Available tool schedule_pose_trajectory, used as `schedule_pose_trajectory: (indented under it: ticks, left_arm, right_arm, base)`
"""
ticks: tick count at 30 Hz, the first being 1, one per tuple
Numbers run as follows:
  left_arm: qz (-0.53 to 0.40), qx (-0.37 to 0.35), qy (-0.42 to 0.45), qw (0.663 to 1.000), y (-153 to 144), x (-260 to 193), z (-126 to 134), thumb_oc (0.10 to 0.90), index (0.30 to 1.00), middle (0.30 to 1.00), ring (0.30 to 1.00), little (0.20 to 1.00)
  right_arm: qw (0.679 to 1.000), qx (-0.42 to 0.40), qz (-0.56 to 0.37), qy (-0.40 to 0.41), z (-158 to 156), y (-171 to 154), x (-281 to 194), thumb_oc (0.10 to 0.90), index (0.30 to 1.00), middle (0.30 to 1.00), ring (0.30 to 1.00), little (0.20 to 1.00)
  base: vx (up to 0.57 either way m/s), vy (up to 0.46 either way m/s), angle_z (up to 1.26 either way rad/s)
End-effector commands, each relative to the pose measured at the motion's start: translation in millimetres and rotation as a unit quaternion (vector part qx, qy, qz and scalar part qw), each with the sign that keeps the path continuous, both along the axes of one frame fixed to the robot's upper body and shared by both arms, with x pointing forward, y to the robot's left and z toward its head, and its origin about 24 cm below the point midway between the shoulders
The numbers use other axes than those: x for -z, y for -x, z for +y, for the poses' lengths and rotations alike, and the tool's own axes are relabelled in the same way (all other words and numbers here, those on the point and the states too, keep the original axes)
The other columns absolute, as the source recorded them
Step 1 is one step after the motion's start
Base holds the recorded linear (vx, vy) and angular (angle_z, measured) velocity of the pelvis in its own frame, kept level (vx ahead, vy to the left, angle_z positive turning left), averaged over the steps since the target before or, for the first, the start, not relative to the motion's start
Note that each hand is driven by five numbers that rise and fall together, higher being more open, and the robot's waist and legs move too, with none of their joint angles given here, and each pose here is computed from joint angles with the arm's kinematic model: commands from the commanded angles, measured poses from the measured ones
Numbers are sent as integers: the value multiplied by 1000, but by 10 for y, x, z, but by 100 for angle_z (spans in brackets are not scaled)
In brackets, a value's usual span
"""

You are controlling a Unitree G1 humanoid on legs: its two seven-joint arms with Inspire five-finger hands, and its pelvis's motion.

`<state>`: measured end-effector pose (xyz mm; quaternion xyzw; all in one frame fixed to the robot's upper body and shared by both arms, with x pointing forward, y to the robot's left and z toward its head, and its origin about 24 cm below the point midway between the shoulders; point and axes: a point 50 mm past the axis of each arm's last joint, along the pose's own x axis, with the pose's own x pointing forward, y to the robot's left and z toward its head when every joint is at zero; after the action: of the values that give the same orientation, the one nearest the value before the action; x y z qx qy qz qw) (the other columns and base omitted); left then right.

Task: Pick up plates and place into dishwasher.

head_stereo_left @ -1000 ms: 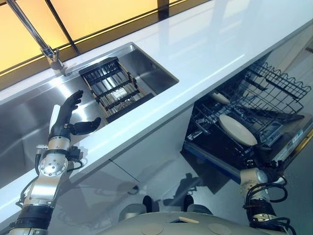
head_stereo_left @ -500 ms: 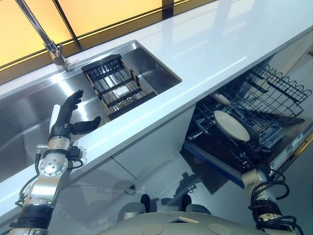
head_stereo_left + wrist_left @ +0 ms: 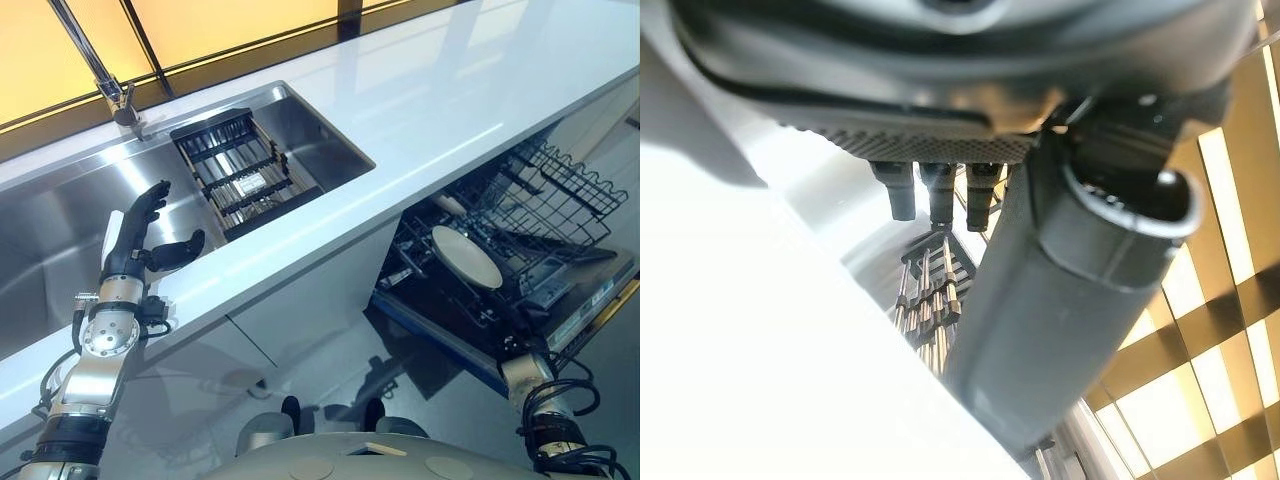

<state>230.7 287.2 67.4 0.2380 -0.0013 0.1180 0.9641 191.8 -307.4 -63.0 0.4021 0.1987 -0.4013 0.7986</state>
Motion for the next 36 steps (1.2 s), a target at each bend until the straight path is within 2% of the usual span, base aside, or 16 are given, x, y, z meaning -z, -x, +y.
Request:
schedule_pose_trajectory:
  ticks: [1,4,5,6,8,17,19,27,29,31,32,33,35,36]
  left_arm:
    - [-78,50,-35,995,-135,-376,-171,800,900,900,900,900]
    - [-73,56,-36,995,-133,-386,-177,800,900,900,900,900]
    - [-73,56,-36,995,-131,-387,-177,800,900,900,900,900]
    - [-69,57,-38,995,-120,-389,-175,800,900,900,900,900]
    - [-67,57,-38,995,-116,-392,-172,800,900,900,900,900]
    - [-59,66,-39,995,-125,-387,-136,800,900,900,900,900]
    - [-57,69,-40,995,-120,-378,-129,800,900,900,900,900]
    - [-50,82,-42,994,-114,-364,-104,800,900,900,900,900]
    - [-51,83,-41,994,-115,-366,-105,800,900,900,900,900]
    - [-52,80,-41,995,-110,-359,-101,800,900,900,900,900]
    - [-53,78,-41,995,-108,-362,-97,800,900,900,900,900]
    - [-56,74,-40,995,-107,-368,-93,800,900,900,900,900]
    - [-60,63,-38,995,-99,-367,-77,800,900,900,900,900]
    - [-63,56,-38,996,-89,-360,-73,800,900,900,900,900]
  right_arm:
    - [902,-154,-362,-178,998,-1125,-887,800,900,900,900,900]
    - [863,-129,-433,-227,1054,-1270,-1119,800,900,900,900,900]
    - [859,-127,-441,-229,1061,-1283,-1147,800,900,900,900,900]
    - [838,-121,-475,-241,1111,-1340,-1282,800,900,900,900,900]
    - [820,-122,-501,-249,1176,-1390,-1417,800,900,900,900,900]
    - [716,-188,-631,-233,1525,-1506,-2197,800,900,900,900,900]
    - [712,-195,-637,-222,1534,-1512,-2271,800,900,900,900,900]
    - [721,-188,-637,-198,1463,-1518,-2256,800,900,900,900,900]
    - [744,-178,-619,-179,1425,-1515,-2201,800,900,900,900,900]
    - [789,-156,-578,-137,1345,-1498,-2084,800,900,900,900,900]
    - [799,-154,-568,-123,1321,-1482,-2039,800,900,900,900,900]
    - [834,-149,-528,-66,1256,-1447,-1929,800,900,900,900,900]
    - [861,-154,-485,-14,1196,-1366,-1804,800,900,900,900,900]
    - [879,-160,-446,42,1132,-1293,-1698,800,900,900,900,900]
  base:
    - [62,65,1]
    - [67,63,2]
    - [83,59,4]
    - [68,50,3]
    - [71,60,6]
    - [67,54,12]
    - [64,24,9]
    - [29,3,4]
    - [-28,-1,0]
    - [-65,-3,1]
    - [-75,-21,0]
    - [-88,-20,-2]
    - [-101,-21,-3]
    - [-74,-15,-5]
